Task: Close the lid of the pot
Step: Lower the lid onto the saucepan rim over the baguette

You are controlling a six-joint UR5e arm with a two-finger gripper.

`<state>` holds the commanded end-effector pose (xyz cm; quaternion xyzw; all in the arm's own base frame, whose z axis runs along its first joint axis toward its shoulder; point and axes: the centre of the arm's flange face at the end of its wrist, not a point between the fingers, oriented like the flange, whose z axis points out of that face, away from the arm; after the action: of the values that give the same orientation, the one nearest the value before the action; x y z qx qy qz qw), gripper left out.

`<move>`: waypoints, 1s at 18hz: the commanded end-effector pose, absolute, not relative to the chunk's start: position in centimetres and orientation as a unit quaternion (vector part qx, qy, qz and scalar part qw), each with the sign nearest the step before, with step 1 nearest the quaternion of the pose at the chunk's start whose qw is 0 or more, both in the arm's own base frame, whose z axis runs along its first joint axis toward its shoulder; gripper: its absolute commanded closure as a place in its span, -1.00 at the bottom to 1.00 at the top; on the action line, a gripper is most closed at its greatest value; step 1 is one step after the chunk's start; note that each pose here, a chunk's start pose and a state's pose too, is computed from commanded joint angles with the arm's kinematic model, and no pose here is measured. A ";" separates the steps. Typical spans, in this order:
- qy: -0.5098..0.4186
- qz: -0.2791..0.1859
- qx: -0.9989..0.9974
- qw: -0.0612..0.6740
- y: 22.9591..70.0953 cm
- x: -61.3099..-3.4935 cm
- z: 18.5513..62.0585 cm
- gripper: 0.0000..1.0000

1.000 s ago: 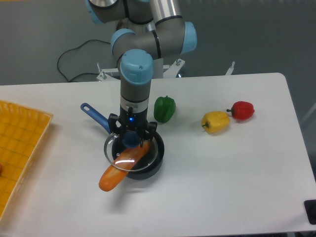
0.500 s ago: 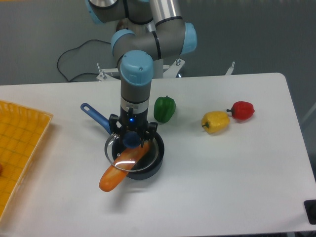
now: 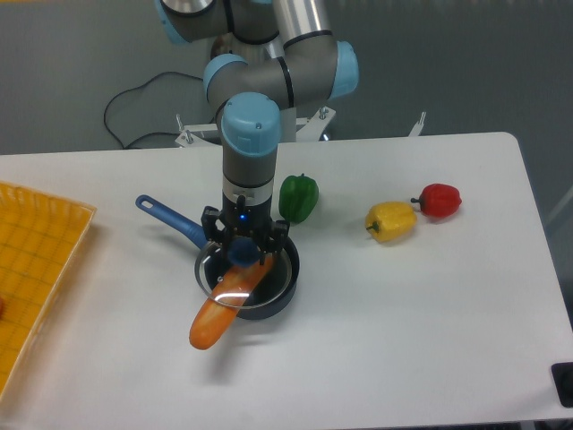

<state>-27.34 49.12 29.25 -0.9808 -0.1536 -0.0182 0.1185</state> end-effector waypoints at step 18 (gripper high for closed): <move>-0.149 -0.016 -0.981 0.120 49.3 -27.5 29.5 -0.63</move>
<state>-27.51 49.27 29.50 -0.9814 -0.1489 -0.0157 0.1200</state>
